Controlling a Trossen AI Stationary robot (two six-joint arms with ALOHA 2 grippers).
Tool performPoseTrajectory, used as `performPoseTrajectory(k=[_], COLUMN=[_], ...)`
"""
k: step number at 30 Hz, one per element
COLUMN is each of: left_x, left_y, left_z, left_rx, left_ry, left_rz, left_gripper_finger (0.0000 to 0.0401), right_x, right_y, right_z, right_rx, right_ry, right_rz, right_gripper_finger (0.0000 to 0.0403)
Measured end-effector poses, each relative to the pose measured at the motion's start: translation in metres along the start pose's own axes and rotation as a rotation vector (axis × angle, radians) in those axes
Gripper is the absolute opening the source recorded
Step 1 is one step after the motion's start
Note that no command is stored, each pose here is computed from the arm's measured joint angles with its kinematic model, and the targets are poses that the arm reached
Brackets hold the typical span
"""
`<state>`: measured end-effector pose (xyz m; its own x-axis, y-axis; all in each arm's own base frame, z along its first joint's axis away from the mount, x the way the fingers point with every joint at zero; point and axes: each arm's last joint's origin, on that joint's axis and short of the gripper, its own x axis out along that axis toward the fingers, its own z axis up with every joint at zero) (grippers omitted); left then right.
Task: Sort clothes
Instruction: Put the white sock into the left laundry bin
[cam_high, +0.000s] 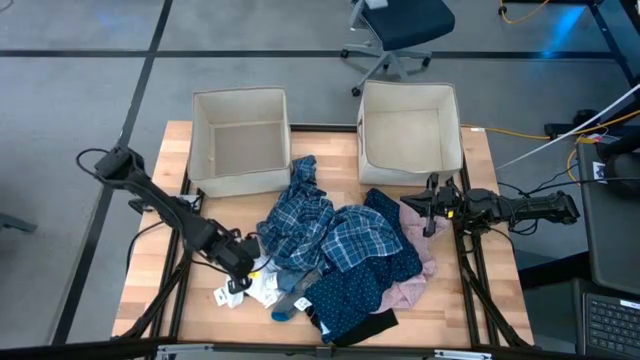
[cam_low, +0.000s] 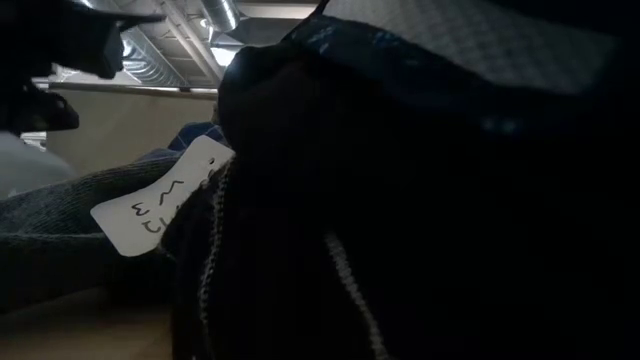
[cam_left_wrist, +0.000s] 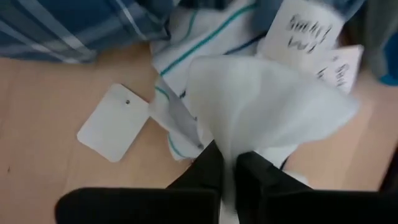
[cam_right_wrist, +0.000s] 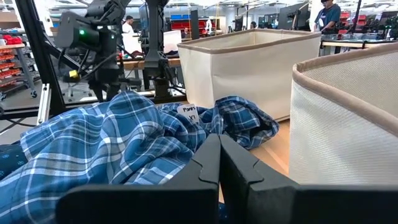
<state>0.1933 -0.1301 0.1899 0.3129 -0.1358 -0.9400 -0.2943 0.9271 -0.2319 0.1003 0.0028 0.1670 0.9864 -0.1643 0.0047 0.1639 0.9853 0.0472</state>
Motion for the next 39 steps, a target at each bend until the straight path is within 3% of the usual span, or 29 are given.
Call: performPoseTrajectory(k=[4, 9, 14, 21, 26, 31, 39], left_x=[-0.017, -0.047, -0.079, -0.114, -0.137, -0.159, -0.185], left_y=[0.004, 0.014, 0.030, 0.047, 0.058, 0.074, 0.107], left_z=[0.001, 0.006, 0.012, 0.022, 0.034, 0.044, 0.057], left_rx=[-0.009, -0.008, -0.009, 0.056, 0.123, 0.109, 0.053], left_ry=[-0.055, -0.244, -0.521, -0.803, -1.014, -1.171, -1.210], left_rz=[-0.040, -0.058, 0.008, 0.072, 0.228, 0.484, 0.876], left_gripper_finger=[0.0005, 0.0006, 0.0007, 0.0004, 0.0007, 0.0005, 0.0013], right_x=[0.000, 0.000, 0.000, 0.000, 0.000, 0.000, 0.000], right_y=[0.000, 0.000, 0.000, 0.000, 0.000, 0.000, 0.000], right_z=[0.000, 0.000, 0.000, 0.000, 0.000, 0.000, 0.000], right_rx=[0.000, 0.000, 0.000, 0.000, 0.000, 0.000, 0.001], right_ry=[0.000, 0.000, 0.000, 0.000, -0.001, -0.001, -0.002], right_rz=[0.000, -0.001, -0.001, -0.001, -0.008, -0.009, -0.011], right_gripper_finger=[0.0005, 0.0005, 0.0005, 0.0005, 0.0005, 0.0005, 0.0005])
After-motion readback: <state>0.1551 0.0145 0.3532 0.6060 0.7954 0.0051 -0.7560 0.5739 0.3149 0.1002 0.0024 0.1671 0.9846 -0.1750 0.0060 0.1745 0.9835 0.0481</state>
